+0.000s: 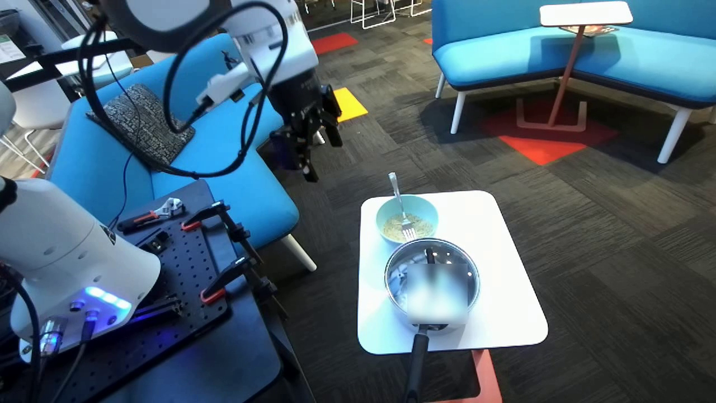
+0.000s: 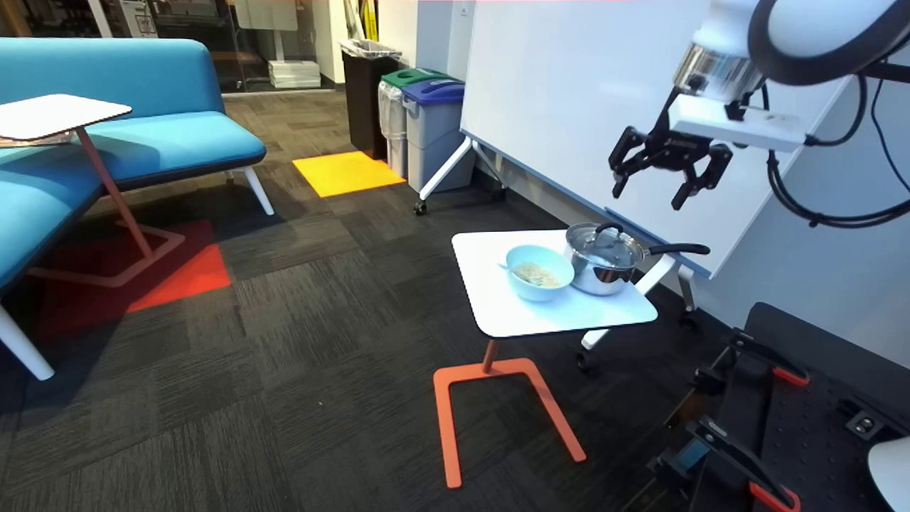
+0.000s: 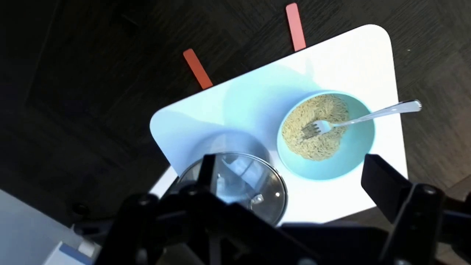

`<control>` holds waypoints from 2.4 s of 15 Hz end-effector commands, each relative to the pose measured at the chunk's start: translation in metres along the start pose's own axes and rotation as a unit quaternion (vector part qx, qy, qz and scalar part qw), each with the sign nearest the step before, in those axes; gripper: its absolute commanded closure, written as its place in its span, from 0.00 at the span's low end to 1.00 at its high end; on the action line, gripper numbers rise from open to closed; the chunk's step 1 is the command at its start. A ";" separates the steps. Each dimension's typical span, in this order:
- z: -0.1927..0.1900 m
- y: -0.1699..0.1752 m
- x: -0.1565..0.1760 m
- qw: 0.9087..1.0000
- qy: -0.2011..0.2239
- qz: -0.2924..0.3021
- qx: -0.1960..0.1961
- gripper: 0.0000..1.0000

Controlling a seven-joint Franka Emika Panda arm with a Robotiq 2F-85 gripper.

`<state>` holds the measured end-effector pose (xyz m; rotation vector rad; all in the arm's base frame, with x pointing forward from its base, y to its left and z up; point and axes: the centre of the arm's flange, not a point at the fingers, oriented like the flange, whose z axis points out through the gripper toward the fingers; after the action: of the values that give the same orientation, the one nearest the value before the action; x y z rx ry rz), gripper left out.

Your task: Move the blue bowl forward

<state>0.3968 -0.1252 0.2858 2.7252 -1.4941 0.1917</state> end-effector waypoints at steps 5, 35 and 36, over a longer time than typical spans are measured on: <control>0.155 -0.029 0.009 0.976 -0.078 0.203 0.003 0.00; 0.244 -0.021 0.048 0.930 -0.065 0.362 -0.014 0.31; 0.245 -0.022 0.048 0.930 -0.065 0.362 -0.014 0.37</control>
<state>0.4564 -0.1750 0.0528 2.0811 -2.4240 -0.0426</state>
